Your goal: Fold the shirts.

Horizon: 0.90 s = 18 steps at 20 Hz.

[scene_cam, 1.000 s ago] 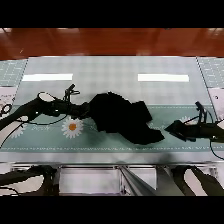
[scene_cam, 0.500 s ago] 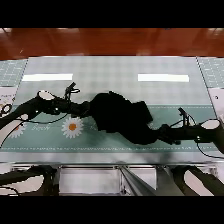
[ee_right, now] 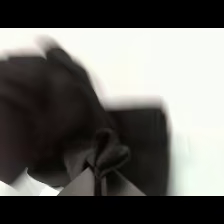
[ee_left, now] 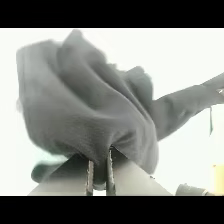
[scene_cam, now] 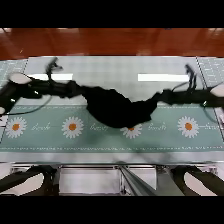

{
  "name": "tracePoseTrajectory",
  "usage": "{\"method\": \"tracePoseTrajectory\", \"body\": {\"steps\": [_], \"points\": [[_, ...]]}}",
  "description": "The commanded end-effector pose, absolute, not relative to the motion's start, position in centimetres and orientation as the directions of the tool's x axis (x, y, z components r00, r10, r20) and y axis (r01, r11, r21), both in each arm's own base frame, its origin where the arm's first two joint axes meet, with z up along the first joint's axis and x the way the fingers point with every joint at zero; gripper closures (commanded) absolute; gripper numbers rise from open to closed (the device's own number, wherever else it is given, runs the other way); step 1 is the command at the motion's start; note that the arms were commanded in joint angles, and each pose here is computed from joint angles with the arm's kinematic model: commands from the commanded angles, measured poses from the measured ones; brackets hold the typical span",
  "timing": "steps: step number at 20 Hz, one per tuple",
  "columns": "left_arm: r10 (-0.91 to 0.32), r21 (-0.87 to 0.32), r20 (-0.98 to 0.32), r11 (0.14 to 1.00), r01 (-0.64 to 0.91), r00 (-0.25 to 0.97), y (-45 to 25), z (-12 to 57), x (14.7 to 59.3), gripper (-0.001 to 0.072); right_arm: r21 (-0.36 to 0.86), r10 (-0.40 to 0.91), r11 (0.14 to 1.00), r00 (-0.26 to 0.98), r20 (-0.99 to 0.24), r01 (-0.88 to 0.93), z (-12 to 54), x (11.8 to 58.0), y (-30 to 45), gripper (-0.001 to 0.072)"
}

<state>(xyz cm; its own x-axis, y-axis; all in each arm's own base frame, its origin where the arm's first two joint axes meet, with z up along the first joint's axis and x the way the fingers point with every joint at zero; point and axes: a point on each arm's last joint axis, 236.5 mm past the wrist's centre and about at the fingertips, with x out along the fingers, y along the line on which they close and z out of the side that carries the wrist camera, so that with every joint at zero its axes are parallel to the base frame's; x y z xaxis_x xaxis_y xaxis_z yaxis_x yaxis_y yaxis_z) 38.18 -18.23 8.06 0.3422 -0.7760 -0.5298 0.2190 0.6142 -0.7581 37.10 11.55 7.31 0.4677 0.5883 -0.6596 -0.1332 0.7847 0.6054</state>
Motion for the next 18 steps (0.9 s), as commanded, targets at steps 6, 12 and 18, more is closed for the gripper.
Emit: {"method": "tracePoseTrajectory", "body": {"steps": [6,12,18], "points": [[-0.681,-0.319,-0.050,0.704,0.635,0.730,-13.6,44.8,32.2,0.0681,0.166,0.455,0.887,0.875,-0.162,-0.431,46.0,35.4,9.5,0.0685],[-0.526,-0.010,0.092,0.849,0.529,0.846,-11.8,52.6,22.1,0.0681,-0.021,0.255,0.967,0.967,-0.002,-0.255,53.1,24.4,5.9,0.0684],[-0.153,0.013,-0.080,0.988,0.155,0.985,-5.6,47.6,17.0,0.0681,0.026,-0.040,0.999,0.984,-0.171,0.045,47.1,18.3,-0.5,0.0684]]}}
